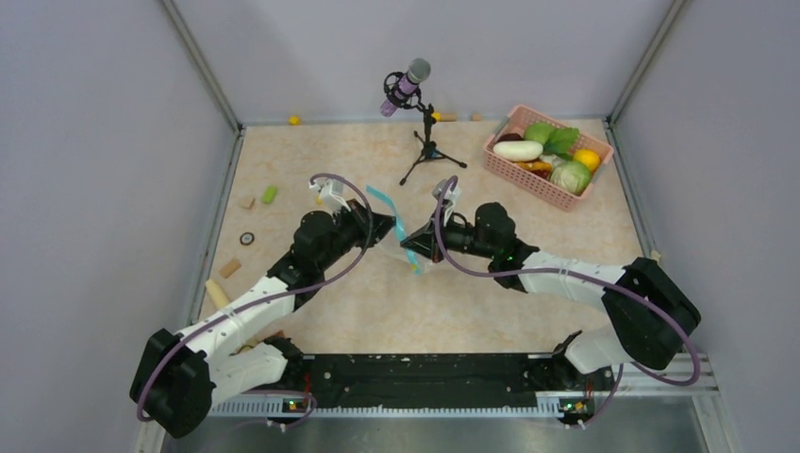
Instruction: Place the food in the zip-top bag and seal the zipper
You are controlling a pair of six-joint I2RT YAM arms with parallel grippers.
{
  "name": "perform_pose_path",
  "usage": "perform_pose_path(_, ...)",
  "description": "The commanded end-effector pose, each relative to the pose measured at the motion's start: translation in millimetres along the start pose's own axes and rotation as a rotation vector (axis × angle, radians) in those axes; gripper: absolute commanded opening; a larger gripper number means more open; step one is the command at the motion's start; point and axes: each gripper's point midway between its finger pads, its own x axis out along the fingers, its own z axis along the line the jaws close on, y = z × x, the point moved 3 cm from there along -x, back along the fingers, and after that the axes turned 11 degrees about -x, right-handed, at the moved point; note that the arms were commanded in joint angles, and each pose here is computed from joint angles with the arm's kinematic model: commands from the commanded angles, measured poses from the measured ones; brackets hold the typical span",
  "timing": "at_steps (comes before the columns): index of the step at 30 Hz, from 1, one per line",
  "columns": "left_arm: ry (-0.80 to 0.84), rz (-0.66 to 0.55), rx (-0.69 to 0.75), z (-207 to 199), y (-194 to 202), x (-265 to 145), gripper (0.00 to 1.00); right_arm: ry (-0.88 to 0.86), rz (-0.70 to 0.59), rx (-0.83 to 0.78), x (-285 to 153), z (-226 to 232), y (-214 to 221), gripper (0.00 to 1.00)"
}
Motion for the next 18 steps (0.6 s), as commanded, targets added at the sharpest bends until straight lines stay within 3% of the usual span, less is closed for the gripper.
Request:
perform_pose_path(1, 0.048, -0.002, 0.022, -19.1, -8.5, 4.0, 0.00, -0.005, -0.098, -0.080, 0.0, 6.8, -37.1, 0.00)
perform_pose_path(4, 0.048, 0.008, 0.023, -19.4, -7.4, 4.4, 0.00, 0.024, -0.092, -0.075, -1.1, 3.0, -36.8, 0.00)
perform_pose_path(5, 0.045, 0.008, 0.024, -18.6, -7.4, 4.1, 0.00, 0.038, -0.088, -0.074, -1.5, 1.4, -36.7, 0.06)
perform_pose_path(7, 0.037, 0.003, 0.027, -18.6, -8.6, 3.2, 0.00, 0.075, -0.081, -0.075, -3.1, -2.9, -38.1, 0.33)
perform_pose_path(13, -0.033, -0.012, 0.128, -26.9, -24.4, -0.5, 0.00, 0.190, -0.074, -0.133, -14.9, -12.6, -62.5, 0.81)
perform_pose_path(18, -0.185, -0.092, 0.283, -34.2, -59.9, -10.6, 0.00, 0.304, -0.123, -0.150, -30.9, -17.9, -93.8, 0.98)
